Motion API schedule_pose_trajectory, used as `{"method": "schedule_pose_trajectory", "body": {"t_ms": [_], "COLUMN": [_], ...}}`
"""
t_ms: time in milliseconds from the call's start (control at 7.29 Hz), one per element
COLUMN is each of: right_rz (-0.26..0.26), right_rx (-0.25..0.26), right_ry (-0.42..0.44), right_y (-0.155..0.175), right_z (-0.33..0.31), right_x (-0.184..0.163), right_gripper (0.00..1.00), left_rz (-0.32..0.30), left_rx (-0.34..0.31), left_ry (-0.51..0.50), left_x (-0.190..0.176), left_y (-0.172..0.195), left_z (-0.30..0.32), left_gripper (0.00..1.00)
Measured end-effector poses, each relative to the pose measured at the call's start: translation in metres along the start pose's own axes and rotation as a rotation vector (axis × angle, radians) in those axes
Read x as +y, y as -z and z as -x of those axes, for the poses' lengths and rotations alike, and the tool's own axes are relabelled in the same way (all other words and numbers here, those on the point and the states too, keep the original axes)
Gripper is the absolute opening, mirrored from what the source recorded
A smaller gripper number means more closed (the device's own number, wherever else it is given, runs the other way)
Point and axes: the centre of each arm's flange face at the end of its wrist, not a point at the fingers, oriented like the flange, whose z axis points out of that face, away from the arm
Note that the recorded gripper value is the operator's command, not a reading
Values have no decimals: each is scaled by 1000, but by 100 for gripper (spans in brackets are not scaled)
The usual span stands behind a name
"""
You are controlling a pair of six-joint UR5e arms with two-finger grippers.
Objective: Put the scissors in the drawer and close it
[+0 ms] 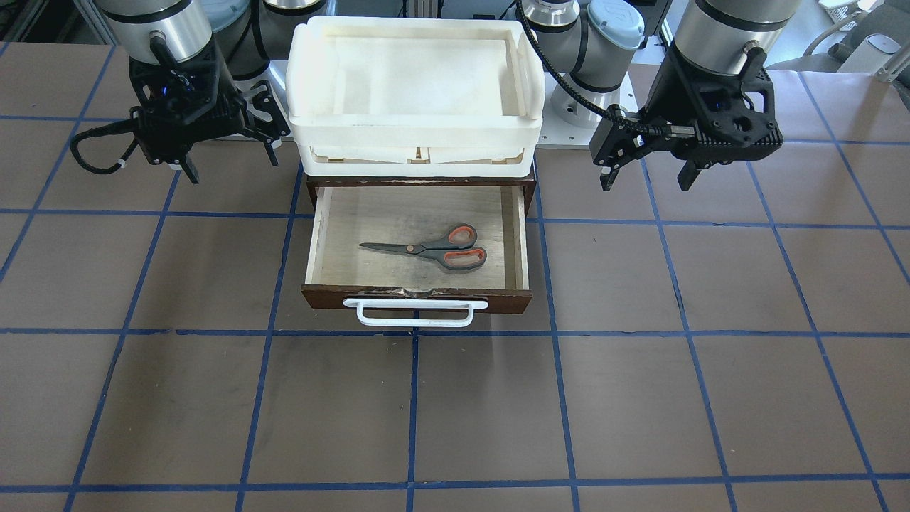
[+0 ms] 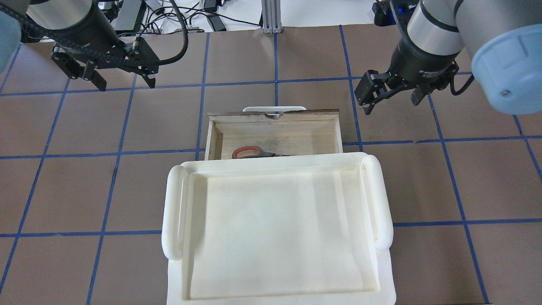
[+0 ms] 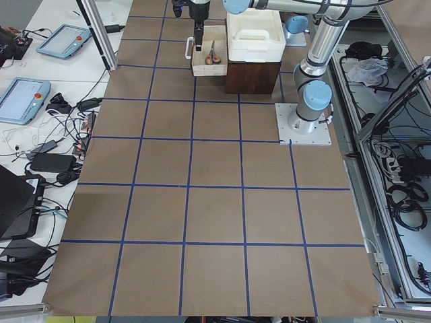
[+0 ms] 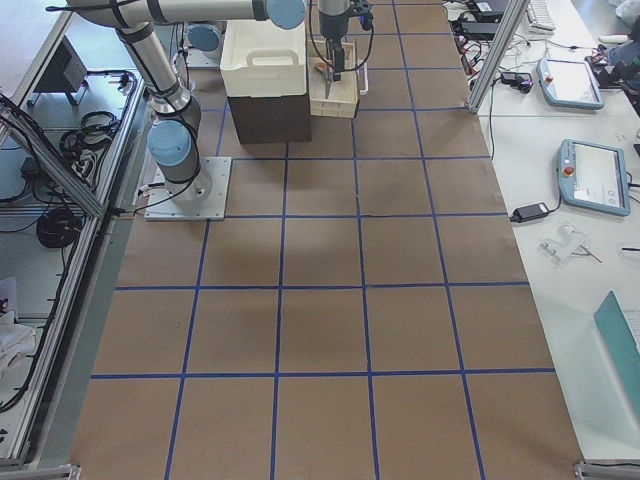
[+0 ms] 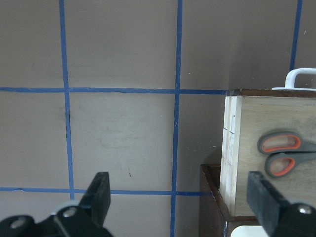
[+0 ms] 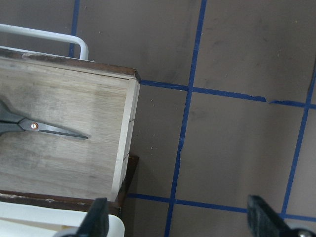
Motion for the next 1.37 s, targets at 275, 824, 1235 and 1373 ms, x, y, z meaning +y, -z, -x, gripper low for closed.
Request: {"method": "schedule_pose_trajectory", "body": {"t_ms": [275, 824, 1235, 1373], "right_rz": [1, -21, -43, -50], "right_rx": [12, -2, 3, 8], "right_ry": [-96, -95, -91, -93], "right_y": [1, -5, 8, 12], "right_z": [5, 8, 8, 7], "right_x": [-8, -55, -43, -37], "right_gripper": [100, 100, 100, 100], "left_rz": [1, 1, 1, 1], "left_rx": [-1, -2, -3, -2], "left_ry": [0, 1, 1, 1], "left_x": [0, 0, 0, 0], "left_y": [0, 0, 0, 0], "left_z": [0, 1, 1, 1], "left_gripper": [100, 100, 100, 100]}}
